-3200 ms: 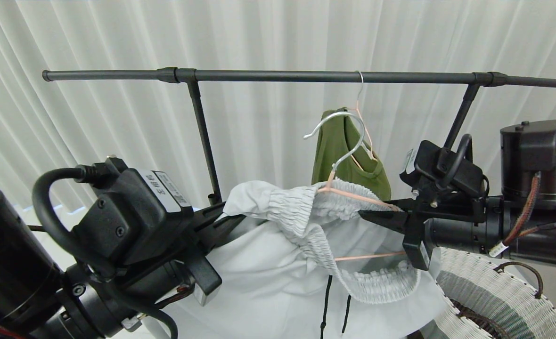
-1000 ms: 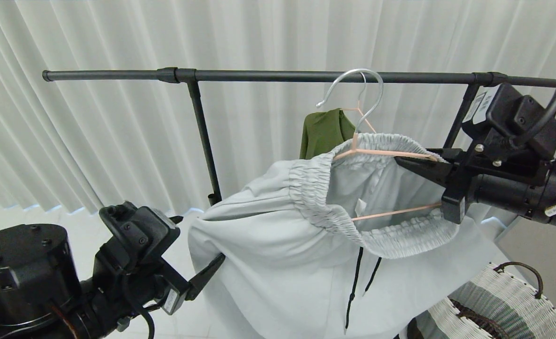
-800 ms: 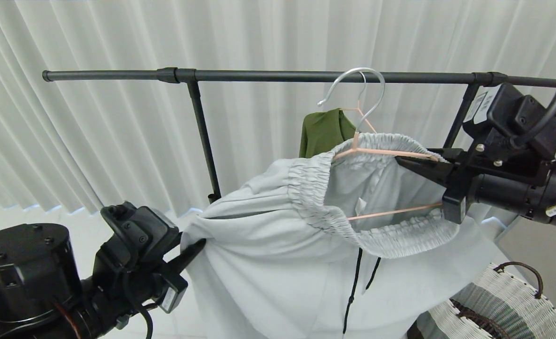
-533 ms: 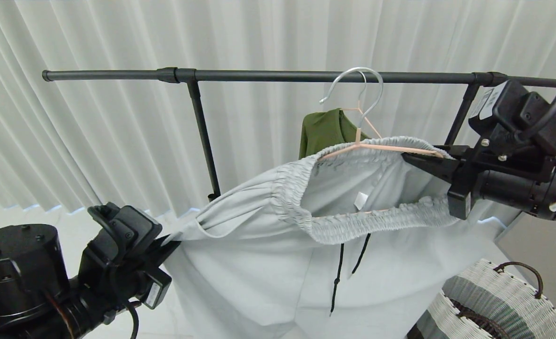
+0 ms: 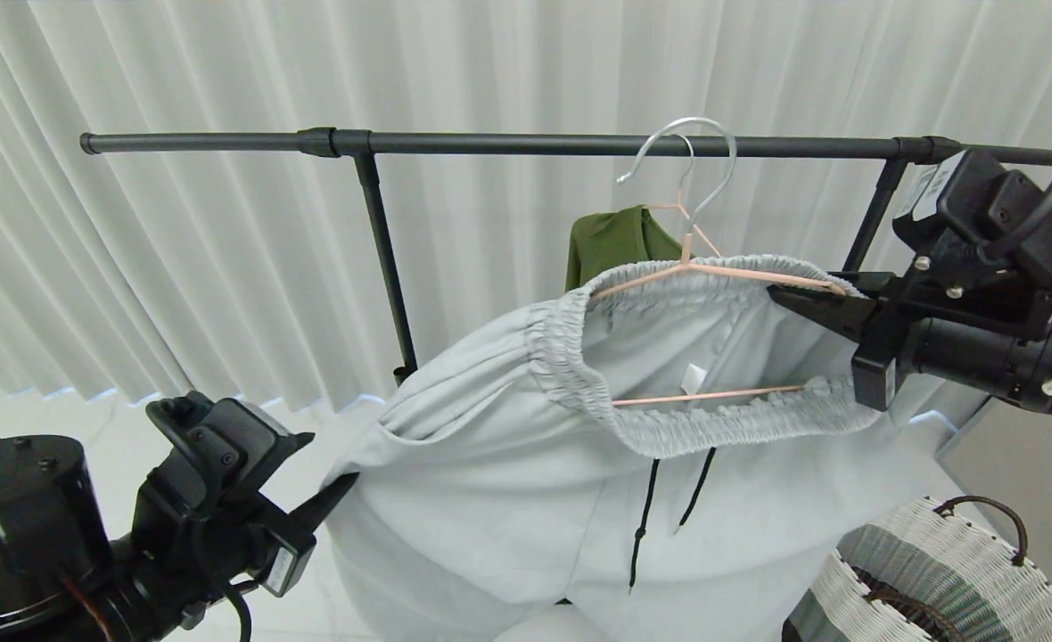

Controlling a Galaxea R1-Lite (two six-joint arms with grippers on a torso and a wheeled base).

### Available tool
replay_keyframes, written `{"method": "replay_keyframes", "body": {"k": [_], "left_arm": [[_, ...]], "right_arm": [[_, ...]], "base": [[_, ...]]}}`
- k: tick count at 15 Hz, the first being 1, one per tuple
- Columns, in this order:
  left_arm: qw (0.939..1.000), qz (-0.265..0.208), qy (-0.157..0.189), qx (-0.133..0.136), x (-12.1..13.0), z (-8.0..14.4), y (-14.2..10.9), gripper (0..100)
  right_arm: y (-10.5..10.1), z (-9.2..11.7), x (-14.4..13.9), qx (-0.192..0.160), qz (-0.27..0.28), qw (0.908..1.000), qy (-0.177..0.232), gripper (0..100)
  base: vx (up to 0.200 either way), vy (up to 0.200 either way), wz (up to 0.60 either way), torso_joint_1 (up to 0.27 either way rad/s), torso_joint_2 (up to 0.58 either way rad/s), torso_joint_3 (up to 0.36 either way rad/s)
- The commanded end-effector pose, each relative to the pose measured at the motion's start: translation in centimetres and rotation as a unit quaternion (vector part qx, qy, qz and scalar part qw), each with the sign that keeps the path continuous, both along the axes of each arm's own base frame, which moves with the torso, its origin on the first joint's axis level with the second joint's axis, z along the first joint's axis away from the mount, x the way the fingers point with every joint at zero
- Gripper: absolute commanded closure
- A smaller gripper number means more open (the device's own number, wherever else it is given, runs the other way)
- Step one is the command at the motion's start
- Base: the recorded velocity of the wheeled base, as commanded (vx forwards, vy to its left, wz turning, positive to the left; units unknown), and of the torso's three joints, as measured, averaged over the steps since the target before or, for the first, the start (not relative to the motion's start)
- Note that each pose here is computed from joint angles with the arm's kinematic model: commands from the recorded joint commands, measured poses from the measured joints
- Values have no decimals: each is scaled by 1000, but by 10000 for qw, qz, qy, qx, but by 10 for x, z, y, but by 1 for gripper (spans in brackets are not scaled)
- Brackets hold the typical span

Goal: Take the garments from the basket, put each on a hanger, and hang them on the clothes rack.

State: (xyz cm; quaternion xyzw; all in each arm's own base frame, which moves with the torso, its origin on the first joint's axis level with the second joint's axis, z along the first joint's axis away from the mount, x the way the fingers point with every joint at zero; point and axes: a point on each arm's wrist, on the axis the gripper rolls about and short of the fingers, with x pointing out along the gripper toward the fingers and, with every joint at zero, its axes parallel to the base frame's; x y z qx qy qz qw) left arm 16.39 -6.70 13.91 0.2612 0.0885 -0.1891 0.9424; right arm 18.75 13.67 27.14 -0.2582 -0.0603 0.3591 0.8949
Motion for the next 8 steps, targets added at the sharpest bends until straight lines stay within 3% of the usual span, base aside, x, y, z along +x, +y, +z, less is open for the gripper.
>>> {"method": "replay_keyframes", "body": {"k": [1, 4, 8], "left_arm": [[10000, -13, -59, -29, -6, 1, 2, 0], [9999, -42, -151, -44, -15, 2, 5, 0], [9976, -248, -590, 278, -26, 12, 6, 0]], "right_arm": [[-1, 0, 1, 3, -35, 10000, -6, 100], [-11, 0, 5, 0, -287, 9996, -8, 100], [-39, -1, -5, 313, -1442, 9888, 228, 100]], "base": [[0, 0, 0, 0, 0, 0], [0, 0, 0, 0, 0, 0], [0, 0, 0, 0, 0, 0]]}}
